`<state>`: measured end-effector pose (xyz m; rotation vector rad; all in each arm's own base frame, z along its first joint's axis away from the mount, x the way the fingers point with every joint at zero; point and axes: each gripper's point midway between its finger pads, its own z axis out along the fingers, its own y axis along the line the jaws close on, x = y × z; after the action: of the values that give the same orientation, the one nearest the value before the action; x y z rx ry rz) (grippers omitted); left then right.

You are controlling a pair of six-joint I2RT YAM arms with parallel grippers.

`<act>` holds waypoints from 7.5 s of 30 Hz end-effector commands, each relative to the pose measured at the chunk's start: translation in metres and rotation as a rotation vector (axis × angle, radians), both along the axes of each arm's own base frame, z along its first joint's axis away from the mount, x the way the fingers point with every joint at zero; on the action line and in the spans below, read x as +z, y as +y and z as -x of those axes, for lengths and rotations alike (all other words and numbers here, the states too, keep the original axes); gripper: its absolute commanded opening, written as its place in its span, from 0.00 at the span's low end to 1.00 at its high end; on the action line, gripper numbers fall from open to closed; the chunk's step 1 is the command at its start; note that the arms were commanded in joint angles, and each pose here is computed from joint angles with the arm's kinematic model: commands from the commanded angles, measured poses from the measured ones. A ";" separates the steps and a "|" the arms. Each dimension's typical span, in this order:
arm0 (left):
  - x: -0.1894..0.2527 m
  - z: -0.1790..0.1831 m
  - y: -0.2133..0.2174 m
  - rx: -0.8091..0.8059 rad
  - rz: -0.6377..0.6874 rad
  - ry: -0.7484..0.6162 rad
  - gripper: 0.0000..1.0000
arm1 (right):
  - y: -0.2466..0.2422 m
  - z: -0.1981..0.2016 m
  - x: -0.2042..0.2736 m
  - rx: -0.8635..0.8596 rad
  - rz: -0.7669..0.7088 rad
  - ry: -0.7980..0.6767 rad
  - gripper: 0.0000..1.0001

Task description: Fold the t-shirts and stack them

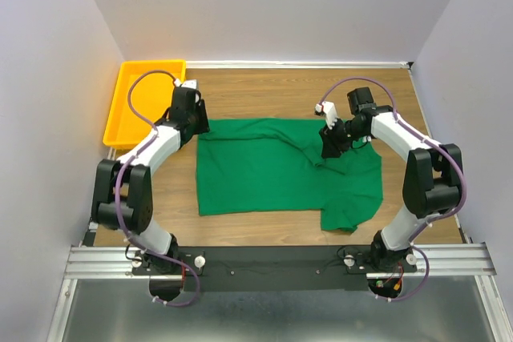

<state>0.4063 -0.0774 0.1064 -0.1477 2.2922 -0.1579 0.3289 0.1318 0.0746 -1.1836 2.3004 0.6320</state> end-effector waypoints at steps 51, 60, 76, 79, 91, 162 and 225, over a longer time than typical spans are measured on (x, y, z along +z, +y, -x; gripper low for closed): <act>-0.054 0.028 -0.001 -0.078 0.031 0.177 0.10 | -0.012 -0.017 0.002 -0.084 0.004 -0.001 0.50; 0.012 0.008 0.009 -0.032 0.036 -0.016 0.56 | -0.083 -0.093 0.044 -0.546 -0.095 -0.025 0.50; -0.035 -0.045 0.012 0.023 0.086 0.129 0.55 | -0.158 -0.156 -0.014 -0.963 -0.107 0.146 0.48; -0.035 -0.046 0.012 0.021 0.082 0.128 0.55 | -0.165 -0.151 -0.003 -0.976 -0.113 0.121 0.48; -0.045 -0.045 0.011 0.008 0.089 0.138 0.52 | -0.166 -0.121 0.002 -1.004 -0.201 0.189 0.48; -0.028 -0.110 -0.002 -0.015 0.120 0.126 0.51 | -0.199 -0.219 -0.034 -1.033 -0.195 0.108 0.01; -0.090 -0.075 -0.020 -0.059 0.184 0.329 0.11 | -0.202 -0.219 -0.037 -1.039 -0.173 0.101 0.01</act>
<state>0.4957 -0.0874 0.0309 -0.2267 2.5518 -0.3589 0.5429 -0.0631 0.0439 0.1952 2.4514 0.4876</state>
